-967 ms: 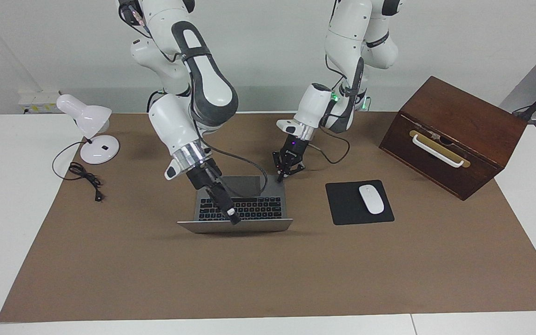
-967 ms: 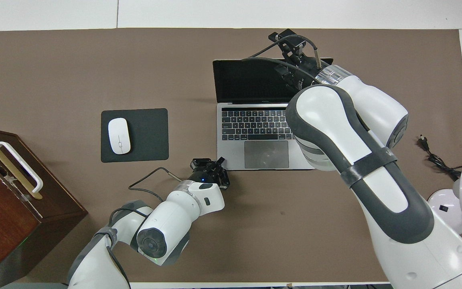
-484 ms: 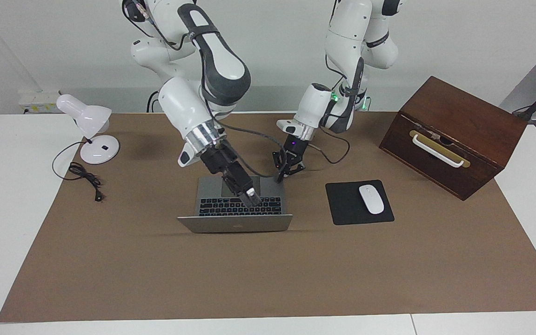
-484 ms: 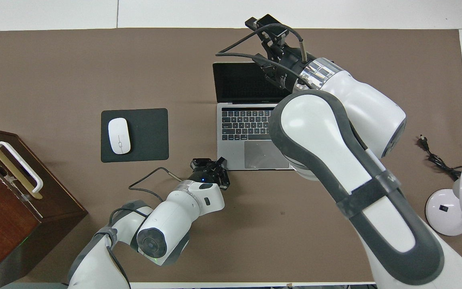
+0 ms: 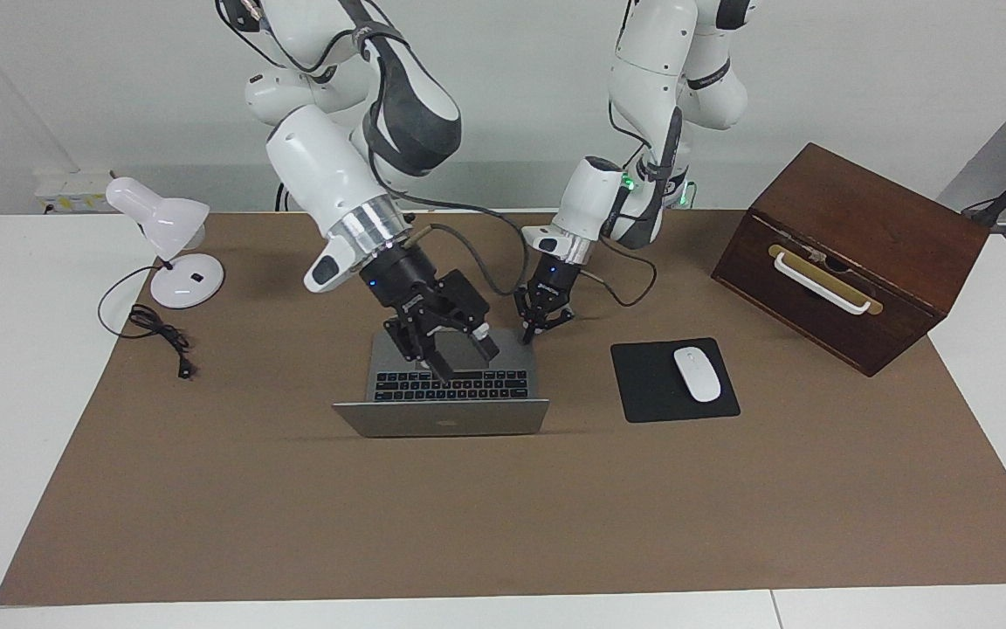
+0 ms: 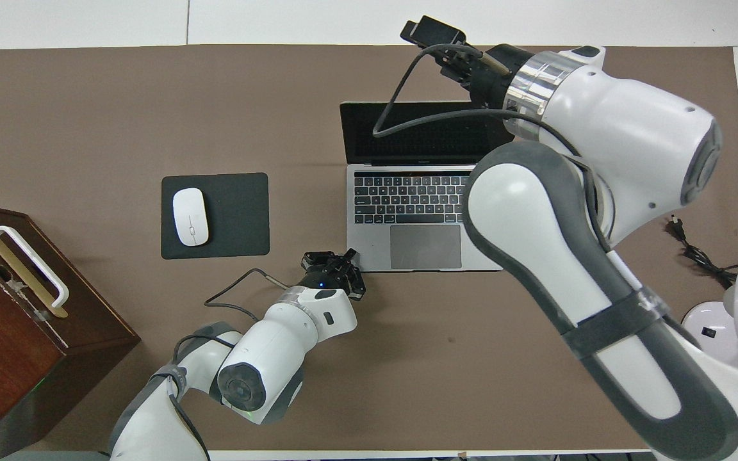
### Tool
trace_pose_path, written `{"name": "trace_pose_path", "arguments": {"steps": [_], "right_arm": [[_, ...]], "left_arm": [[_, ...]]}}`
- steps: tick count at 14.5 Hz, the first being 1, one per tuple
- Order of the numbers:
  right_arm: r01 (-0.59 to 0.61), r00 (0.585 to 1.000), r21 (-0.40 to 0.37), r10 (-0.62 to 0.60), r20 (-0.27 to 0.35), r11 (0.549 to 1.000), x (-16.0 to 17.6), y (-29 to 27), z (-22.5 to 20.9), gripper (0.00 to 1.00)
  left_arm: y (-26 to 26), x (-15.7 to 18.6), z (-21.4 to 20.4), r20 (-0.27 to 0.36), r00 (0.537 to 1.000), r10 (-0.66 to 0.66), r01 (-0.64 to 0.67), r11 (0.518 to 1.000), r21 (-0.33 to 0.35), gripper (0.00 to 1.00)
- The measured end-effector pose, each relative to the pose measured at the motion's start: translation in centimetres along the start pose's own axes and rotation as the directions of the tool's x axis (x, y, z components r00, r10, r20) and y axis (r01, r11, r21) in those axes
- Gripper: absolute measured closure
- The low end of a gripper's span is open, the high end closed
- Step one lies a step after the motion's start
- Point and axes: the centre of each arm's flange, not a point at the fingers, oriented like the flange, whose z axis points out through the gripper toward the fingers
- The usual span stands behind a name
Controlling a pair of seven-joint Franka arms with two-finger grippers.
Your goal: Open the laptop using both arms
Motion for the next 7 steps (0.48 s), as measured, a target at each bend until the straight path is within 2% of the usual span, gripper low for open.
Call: {"name": "trace_pose_path", "arguments": {"steps": [4, 7], "right_arm": [[0.150, 0.985, -0.098, -0.139, 0.107, 0.984, 3.3, 3.7, -2.2, 0.00], [0.214, 0.967, -0.191, -0.181, 0.176, 0.958, 5.7, 6.4, -5.0, 0.00]], "left_arm": [[-0.6, 1.4, -0.8, -0.031, 0.999, -0.038, 0.038, 0.999, 0.012, 0.99], [-1.0, 2.8, -2.1, -0.032, 0.997, -0.072, 0.073, 0.997, 0.015, 0.99]]}}
